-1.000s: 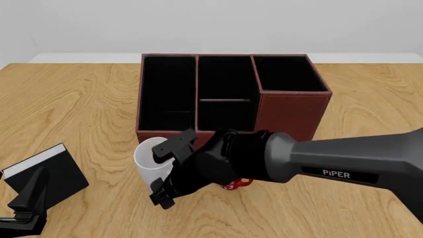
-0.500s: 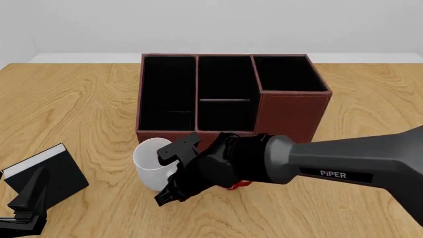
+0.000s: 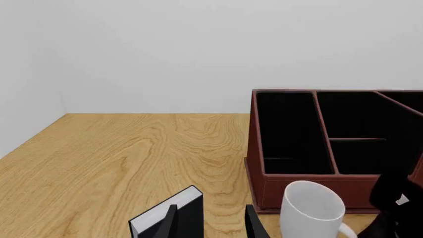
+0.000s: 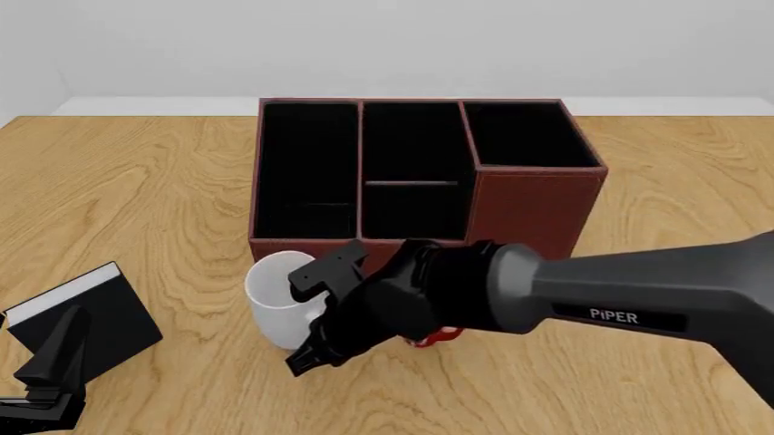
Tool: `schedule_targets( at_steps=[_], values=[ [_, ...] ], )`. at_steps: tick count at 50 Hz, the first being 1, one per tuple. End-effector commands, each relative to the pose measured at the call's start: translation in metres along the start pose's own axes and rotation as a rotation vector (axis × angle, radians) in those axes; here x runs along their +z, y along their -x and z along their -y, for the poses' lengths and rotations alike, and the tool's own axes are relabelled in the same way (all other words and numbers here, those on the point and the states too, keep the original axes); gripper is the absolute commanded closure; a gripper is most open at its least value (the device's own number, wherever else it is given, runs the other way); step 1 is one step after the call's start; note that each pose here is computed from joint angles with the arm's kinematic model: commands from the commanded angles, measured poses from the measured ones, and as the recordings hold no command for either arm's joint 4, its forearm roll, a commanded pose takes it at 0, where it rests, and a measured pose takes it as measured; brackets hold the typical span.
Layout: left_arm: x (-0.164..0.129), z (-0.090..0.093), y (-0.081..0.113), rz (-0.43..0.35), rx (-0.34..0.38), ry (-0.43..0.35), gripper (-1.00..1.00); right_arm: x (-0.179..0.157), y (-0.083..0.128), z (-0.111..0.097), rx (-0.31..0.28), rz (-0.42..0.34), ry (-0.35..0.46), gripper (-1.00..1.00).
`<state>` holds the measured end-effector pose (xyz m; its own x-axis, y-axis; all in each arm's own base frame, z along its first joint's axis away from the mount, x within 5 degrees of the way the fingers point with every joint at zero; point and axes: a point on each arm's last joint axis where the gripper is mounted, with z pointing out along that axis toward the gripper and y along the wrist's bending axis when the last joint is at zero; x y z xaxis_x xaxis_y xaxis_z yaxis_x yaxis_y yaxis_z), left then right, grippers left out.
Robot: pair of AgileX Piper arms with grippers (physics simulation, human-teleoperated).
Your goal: Pick up the white mug and place it to the right of the caddy.
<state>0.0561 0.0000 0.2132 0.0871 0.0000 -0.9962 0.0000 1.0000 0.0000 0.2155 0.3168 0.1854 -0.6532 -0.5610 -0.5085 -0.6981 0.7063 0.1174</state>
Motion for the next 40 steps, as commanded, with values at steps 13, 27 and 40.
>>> schedule_targets(
  at_steps=[13,27,40],
  values=[
    [0.0,0.0,0.0,0.0,0.0,0.0,-1.0,-0.025,0.008,0.004,-0.059,0.043,0.0,1.0],
    [0.0,0.0,0.0,0.0,0.0,0.0,-1.0,-0.057,0.012,0.007,-0.133,0.1,0.0,1.0],
    [0.0,0.0,0.0,0.0,0.0,0.0,-1.0,-0.094,0.016,0.013,-0.166,0.185,-0.005,1.0]
  ],
)
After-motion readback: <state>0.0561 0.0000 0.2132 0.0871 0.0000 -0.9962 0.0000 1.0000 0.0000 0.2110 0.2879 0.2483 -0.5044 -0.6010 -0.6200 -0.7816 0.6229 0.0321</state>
